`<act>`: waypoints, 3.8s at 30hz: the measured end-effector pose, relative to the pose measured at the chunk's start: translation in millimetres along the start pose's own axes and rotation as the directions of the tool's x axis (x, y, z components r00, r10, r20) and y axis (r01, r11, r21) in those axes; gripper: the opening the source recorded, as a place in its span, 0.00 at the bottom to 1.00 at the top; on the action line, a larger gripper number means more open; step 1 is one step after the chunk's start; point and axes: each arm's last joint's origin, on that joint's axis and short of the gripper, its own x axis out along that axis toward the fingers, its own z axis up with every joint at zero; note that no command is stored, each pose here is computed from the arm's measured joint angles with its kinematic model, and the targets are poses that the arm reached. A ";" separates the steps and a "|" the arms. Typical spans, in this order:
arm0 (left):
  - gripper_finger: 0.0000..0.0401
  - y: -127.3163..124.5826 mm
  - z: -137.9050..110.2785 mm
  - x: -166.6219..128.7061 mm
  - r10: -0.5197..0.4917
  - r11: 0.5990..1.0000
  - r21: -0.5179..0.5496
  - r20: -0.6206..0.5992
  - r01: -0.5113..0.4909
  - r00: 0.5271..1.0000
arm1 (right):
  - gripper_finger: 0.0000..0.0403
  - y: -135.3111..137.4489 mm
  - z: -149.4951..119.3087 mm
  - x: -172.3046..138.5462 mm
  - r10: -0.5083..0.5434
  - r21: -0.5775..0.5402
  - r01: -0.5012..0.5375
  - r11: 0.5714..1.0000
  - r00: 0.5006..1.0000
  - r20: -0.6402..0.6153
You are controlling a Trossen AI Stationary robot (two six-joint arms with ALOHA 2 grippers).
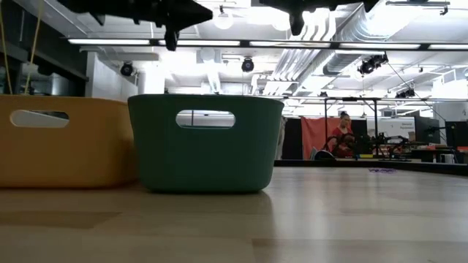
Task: Sort Halloween decoration
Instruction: Put the purple spider toy into the yellow bin
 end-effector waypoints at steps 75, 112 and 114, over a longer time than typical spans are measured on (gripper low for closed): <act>0.00 2.2 -16.9 6.9 0.008 1.000 0.021 -0.003 -0.008 1.000 | 0.48 -109.8 -183.3 -117.1 -0.313 0.023 0.891 0.453 0.183 -0.932; 0.00 18.5 -6.7 3.7 0.064 0.998 -0.026 0.071 -0.062 0.995 | 0.00 -30.0 -148.9 -39.5 0.024 0.392 0.296 0.871 0.771 -0.636; 0.00 18.5 -6.8 3.7 0.064 0.998 -0.019 0.069 -0.063 0.996 | 0.00 -20.9 -143.1 -19.6 0.027 0.379 0.204 0.903 0.852 -0.523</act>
